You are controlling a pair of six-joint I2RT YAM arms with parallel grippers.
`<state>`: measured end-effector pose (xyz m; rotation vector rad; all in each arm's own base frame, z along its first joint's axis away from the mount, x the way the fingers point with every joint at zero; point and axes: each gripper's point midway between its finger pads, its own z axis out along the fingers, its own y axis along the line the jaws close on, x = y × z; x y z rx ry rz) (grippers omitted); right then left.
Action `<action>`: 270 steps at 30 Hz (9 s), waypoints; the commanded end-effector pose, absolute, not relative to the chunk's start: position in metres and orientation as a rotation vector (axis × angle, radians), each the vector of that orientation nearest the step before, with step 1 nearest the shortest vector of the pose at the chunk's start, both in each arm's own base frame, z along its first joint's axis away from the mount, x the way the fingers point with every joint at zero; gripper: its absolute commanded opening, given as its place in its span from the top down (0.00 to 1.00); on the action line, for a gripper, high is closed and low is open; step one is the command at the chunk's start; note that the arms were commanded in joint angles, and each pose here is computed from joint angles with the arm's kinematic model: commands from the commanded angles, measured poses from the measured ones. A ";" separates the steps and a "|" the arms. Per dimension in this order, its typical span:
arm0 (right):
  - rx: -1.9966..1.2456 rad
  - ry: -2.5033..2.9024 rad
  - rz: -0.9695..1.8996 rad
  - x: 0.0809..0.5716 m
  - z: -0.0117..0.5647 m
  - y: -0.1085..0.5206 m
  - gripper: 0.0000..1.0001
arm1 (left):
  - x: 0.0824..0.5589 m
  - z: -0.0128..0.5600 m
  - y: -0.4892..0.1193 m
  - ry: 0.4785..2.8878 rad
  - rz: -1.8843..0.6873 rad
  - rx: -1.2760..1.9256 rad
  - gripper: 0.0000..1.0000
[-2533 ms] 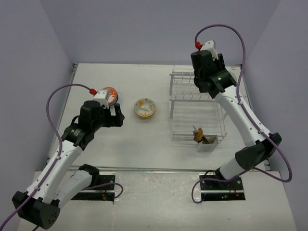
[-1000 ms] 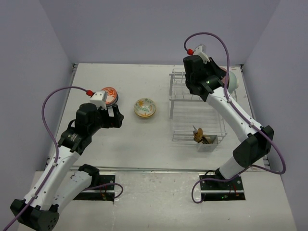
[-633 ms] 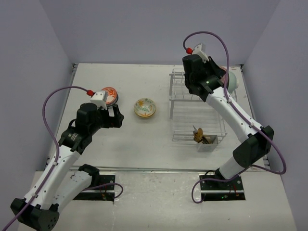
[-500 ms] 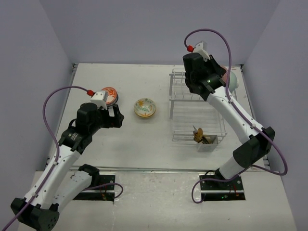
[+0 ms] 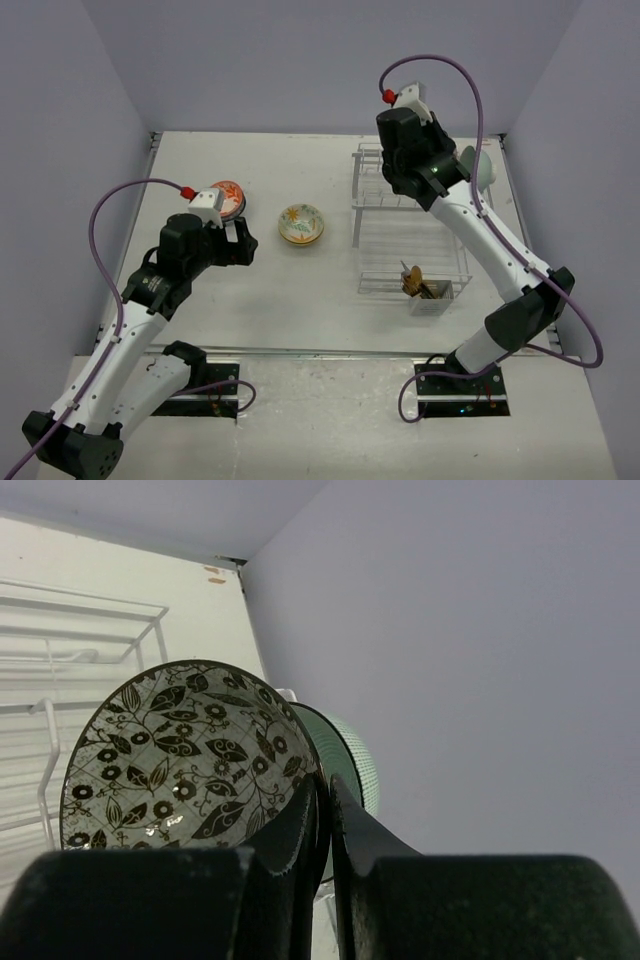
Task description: Unload the bowls from the dish rack
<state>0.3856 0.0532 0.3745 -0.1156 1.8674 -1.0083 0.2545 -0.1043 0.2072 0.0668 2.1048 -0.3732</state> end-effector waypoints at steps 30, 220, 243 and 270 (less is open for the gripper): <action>0.122 1.775 0.148 0.327 0.439 0.127 1.00 | 0.349 0.392 -0.328 1.905 -0.717 0.111 0.00; -0.068 1.950 0.312 0.311 0.415 0.207 1.00 | 0.321 0.406 -0.263 1.873 -0.592 0.055 0.14; -0.056 1.990 0.279 0.339 0.391 0.238 1.00 | 0.318 0.395 -0.244 1.879 -0.500 0.002 0.33; -0.044 1.974 0.277 0.329 0.394 0.226 0.32 | 0.360 0.313 -0.224 2.095 -0.211 0.002 1.00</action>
